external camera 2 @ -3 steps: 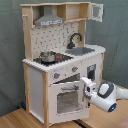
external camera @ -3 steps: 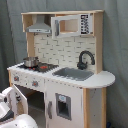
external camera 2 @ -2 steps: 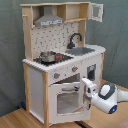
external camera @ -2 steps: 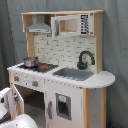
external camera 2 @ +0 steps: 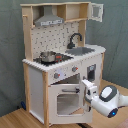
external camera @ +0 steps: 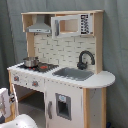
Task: Play with the kitchen
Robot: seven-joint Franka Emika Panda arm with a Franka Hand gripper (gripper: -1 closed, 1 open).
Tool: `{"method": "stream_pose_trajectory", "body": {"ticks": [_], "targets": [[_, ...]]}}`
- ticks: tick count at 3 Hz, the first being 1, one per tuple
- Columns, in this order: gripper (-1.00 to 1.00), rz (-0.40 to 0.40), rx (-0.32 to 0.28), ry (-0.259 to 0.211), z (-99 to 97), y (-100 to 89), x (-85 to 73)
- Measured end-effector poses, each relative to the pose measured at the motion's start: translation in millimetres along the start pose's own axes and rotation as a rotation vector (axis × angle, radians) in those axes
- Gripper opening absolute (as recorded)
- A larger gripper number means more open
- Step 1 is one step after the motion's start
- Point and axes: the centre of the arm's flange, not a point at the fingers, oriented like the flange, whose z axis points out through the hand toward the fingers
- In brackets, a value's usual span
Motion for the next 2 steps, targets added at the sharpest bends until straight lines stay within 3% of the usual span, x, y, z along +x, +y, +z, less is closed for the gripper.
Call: {"method": "stream_pose_trajectory", "body": {"ticks": [2], "targets": [[-1.0, -0.007, -0.042, -0.046, -13.6, -12.3, 14.2]]}}
